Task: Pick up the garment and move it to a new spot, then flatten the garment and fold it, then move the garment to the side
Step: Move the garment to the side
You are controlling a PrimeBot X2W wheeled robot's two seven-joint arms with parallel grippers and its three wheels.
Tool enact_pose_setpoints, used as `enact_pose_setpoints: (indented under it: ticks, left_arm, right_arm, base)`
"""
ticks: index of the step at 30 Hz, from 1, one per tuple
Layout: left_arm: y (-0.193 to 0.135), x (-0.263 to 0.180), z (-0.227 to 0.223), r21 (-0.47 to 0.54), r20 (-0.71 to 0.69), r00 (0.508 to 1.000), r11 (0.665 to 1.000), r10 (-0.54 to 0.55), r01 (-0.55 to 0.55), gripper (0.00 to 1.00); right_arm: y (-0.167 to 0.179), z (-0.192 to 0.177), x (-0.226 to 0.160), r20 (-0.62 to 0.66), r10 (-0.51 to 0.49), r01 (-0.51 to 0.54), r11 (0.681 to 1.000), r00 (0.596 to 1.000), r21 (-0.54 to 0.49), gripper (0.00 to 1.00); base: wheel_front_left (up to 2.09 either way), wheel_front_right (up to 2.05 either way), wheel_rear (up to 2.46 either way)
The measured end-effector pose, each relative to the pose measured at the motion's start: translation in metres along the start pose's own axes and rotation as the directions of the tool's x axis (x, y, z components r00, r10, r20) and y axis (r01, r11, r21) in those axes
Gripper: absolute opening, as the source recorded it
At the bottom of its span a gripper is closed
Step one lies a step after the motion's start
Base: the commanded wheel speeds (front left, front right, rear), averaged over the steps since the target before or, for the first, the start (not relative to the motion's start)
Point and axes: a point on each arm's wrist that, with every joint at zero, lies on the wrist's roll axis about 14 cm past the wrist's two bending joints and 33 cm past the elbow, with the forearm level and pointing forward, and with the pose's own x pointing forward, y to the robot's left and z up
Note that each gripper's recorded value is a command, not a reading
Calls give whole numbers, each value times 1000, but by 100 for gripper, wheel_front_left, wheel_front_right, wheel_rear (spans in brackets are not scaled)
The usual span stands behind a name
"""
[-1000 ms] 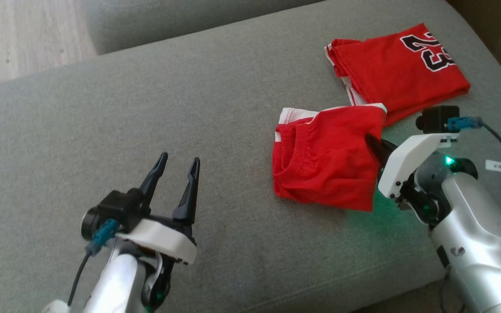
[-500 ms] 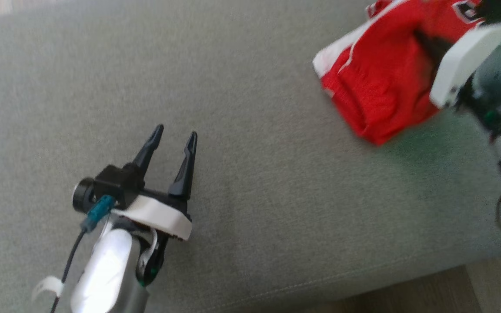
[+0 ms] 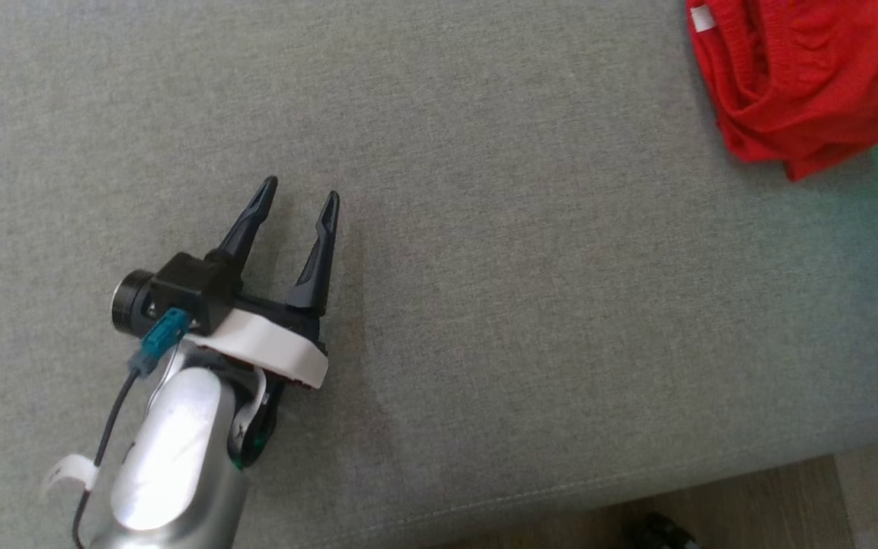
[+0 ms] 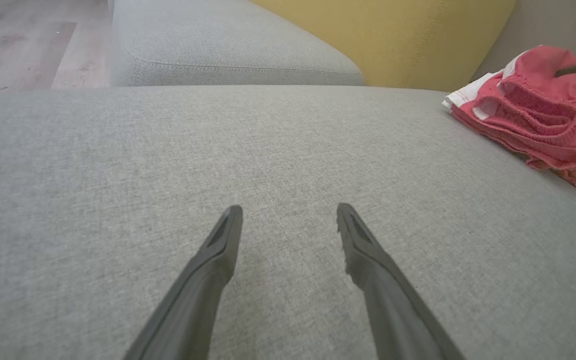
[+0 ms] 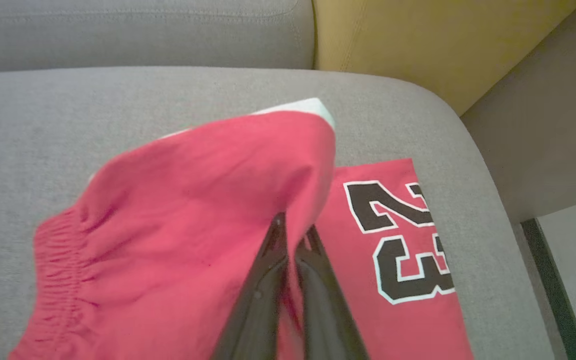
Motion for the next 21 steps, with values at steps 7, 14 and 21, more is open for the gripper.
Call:
enact_pose_setpoints:
  ticks: [7, 14, 21]
  left_arm:
    - [3, 3, 6, 8, 15, 1000, 1000, 1, -1, 100]
    - [5, -3, 30, 27, 66, 998, 999, 21, -23, 100]
    - [16, -31, 76, 38, 176, 979, 993, 106, -114, 100]
  right_arm:
    - [-16, -13, 7, -21, -72, 71, 995, 997, -68, 100]
    - [-33, 23, -14, 184, -132, 163, 973, 974, -164, 100]
    - [3, 93, -67, 528, -37, 128, 982, 849, -137, 100]
  base:
    - [0, 0, 0]
    - [0, 0, 0]
    - [0, 0, 0]
